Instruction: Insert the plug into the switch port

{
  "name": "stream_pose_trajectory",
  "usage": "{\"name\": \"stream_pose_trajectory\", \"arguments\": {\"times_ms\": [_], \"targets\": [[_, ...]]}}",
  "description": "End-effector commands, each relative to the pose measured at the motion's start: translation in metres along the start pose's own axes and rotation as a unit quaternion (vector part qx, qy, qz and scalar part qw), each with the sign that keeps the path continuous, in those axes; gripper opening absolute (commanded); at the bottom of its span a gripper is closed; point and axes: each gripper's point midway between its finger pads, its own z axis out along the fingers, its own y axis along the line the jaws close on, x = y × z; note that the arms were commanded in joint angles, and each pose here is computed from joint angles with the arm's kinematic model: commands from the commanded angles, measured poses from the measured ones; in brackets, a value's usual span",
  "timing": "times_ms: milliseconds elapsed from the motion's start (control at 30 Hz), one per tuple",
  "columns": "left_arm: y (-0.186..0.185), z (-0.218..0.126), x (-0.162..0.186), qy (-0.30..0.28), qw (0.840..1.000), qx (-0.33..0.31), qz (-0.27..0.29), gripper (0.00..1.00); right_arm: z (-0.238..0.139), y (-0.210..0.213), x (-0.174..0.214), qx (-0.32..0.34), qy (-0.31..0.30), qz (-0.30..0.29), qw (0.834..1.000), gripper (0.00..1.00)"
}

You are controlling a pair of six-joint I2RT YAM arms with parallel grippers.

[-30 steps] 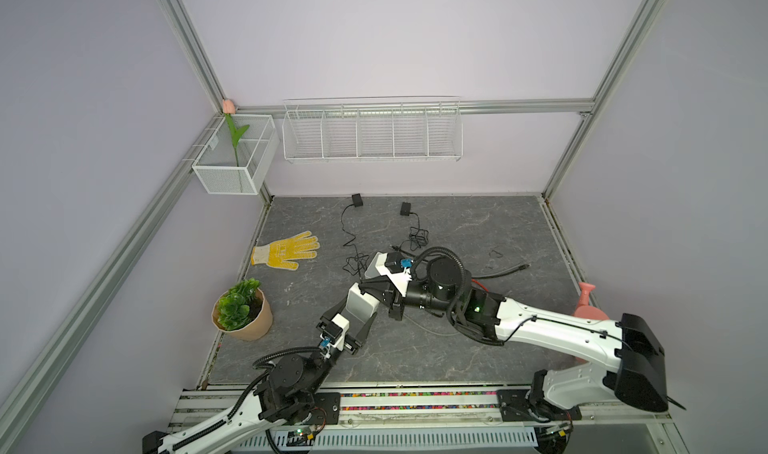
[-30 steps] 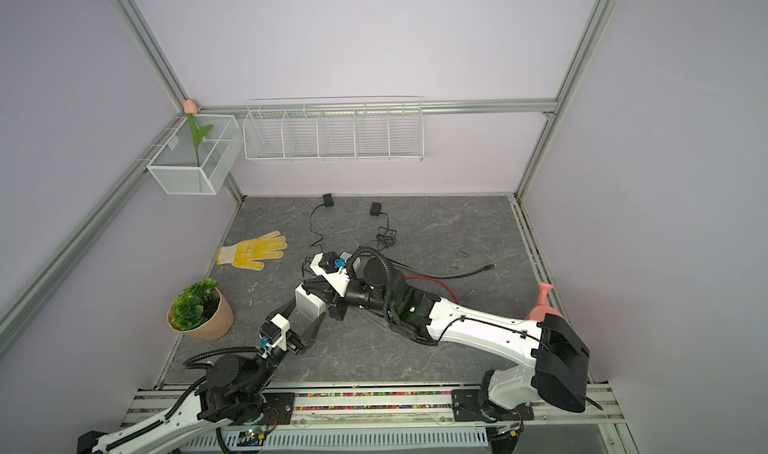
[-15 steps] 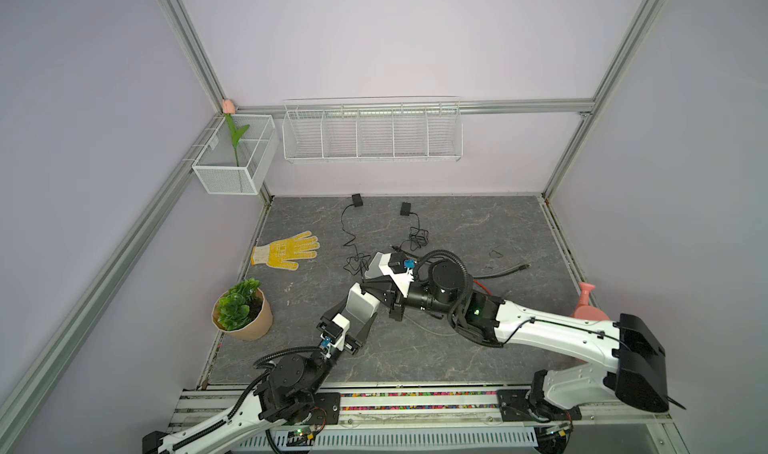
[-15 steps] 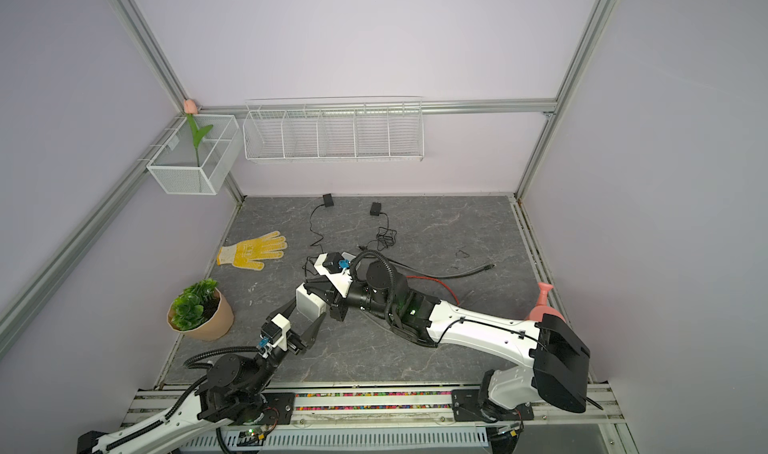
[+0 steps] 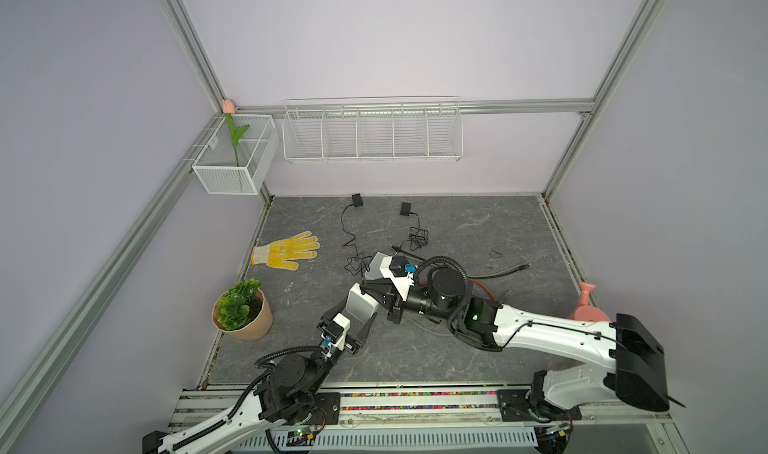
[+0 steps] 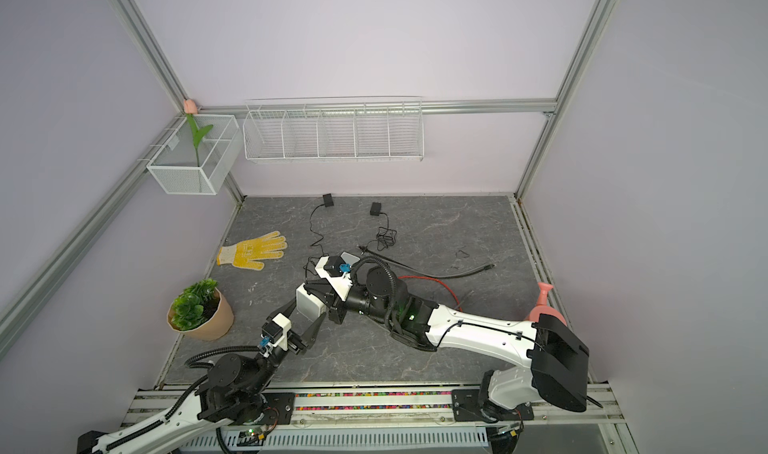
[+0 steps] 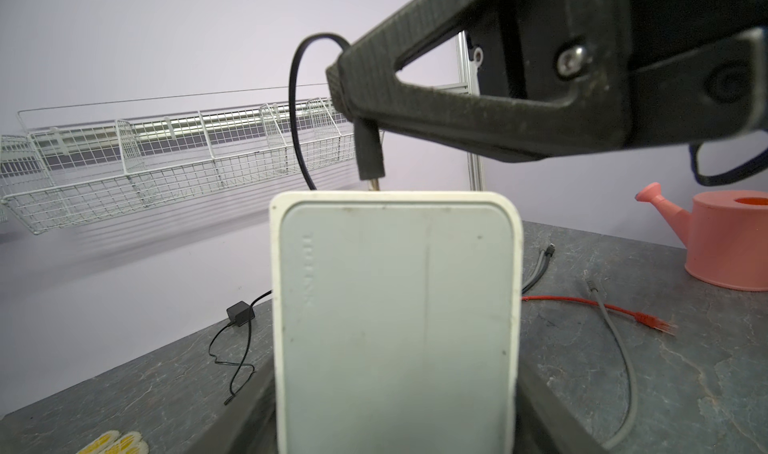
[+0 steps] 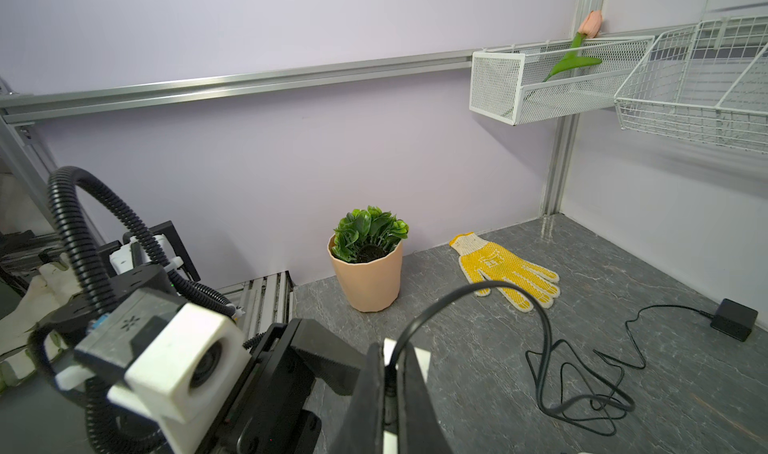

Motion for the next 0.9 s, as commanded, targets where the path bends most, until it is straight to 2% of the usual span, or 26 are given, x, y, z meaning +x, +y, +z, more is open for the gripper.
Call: {"name": "stream_pose_trajectory", "arguments": {"times_ms": [0,433,600,733,867], "targets": [[0.034,-0.025,-0.118,-0.206,0.974,-0.028,-0.092,0.00,-0.020,-0.005,0.164,0.021,0.256,0.035,0.966,0.07],[0.039,-0.029,-0.128,-0.226,0.968,-0.033,-0.101,0.00,-0.026,-0.002,0.186,0.028,0.274,0.045,0.960,0.07],[0.039,-0.028,-0.128,-0.221,0.970,-0.032,-0.098,0.00,-0.028,-0.004,0.180,0.035,0.272,0.040,0.961,0.08],[0.047,-0.021,-0.113,-0.176,0.977,-0.062,-0.103,0.00,-0.032,-0.004,0.159,0.040,0.265,0.022,0.963,0.29],[0.063,-0.013,-0.082,-0.103,0.981,-0.131,-0.097,0.00,-0.035,0.003,0.124,0.023,0.249,0.007,0.968,0.39]]}}
